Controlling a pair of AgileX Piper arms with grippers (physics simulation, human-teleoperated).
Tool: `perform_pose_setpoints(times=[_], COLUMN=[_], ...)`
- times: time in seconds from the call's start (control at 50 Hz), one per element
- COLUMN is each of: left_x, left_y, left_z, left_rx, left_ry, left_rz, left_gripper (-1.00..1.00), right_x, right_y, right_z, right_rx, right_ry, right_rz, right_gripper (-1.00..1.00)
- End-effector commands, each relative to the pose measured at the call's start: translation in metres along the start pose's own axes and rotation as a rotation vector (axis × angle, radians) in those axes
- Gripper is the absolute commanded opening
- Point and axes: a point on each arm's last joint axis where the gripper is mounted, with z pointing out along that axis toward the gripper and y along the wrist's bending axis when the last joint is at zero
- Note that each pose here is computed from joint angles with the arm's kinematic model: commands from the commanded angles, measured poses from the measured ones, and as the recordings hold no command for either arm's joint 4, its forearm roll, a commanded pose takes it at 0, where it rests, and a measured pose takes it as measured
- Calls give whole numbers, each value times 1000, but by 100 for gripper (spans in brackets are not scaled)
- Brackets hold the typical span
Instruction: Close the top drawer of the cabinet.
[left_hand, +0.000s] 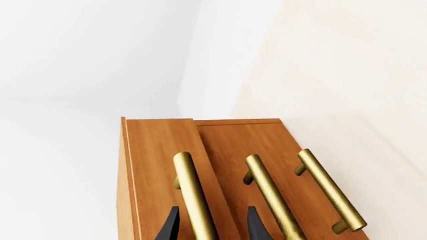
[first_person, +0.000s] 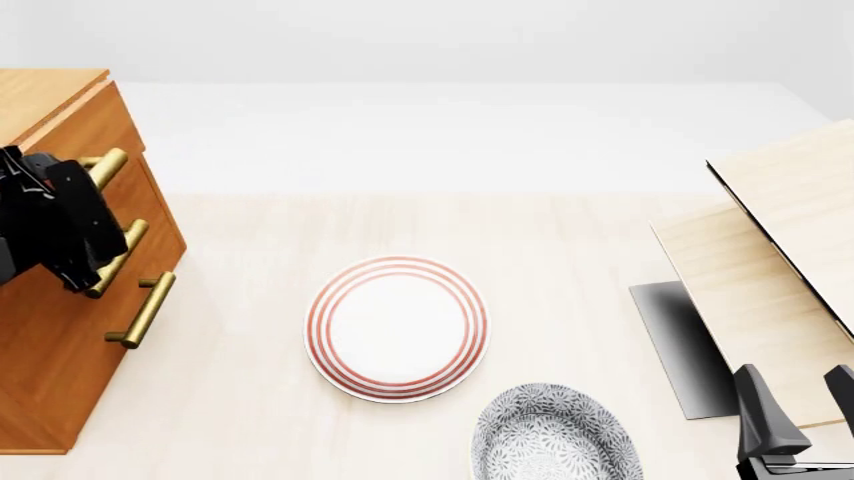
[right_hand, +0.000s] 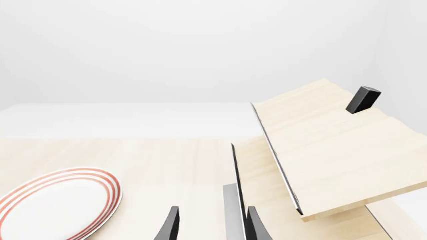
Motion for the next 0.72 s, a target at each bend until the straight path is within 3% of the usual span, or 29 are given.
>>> perform_pose_setpoints(times=[0.02,0.3,0.48,0.5,0.56,0.58,0.6,0.64,0.68,0.7,0.72], left_x=[20,52,61,57,7,-24,-24,-63,-85,-96,-96], left_y=[-1,8,4,-6,-15,-18,-18,-34,-49,-64,-64], left_z=[-1,-6,-6,-6,-14,-25,-25,-53,-87,-142,-142], left_rx=[-4,-46,-51,-44,-26,0,0,35,85,190,190], left_ry=[66,172,198,181,3,-111,-111,-298,-458,-686,-686], left_rz=[-36,-67,-77,-43,-63,-122,-122,-184,-270,-427,-427], left_gripper=[100,100,100,100,100,100,100,100,100,100,100], right_x=[0,0,0,0,0,0,0,0,0,0,0], right_y=[0,0,0,0,0,0,0,0,0,0,0], right_z=[0,0,0,0,0,0,0,0,0,0,0], right_rx=[0,0,0,0,0,0,0,0,0,0,0], right_ry=[0,0,0,0,0,0,0,0,0,0,0], right_rz=[0,0,0,0,0,0,0,0,0,0,0], right_gripper=[100,100,100,100,100,100,100,100,100,100,100])
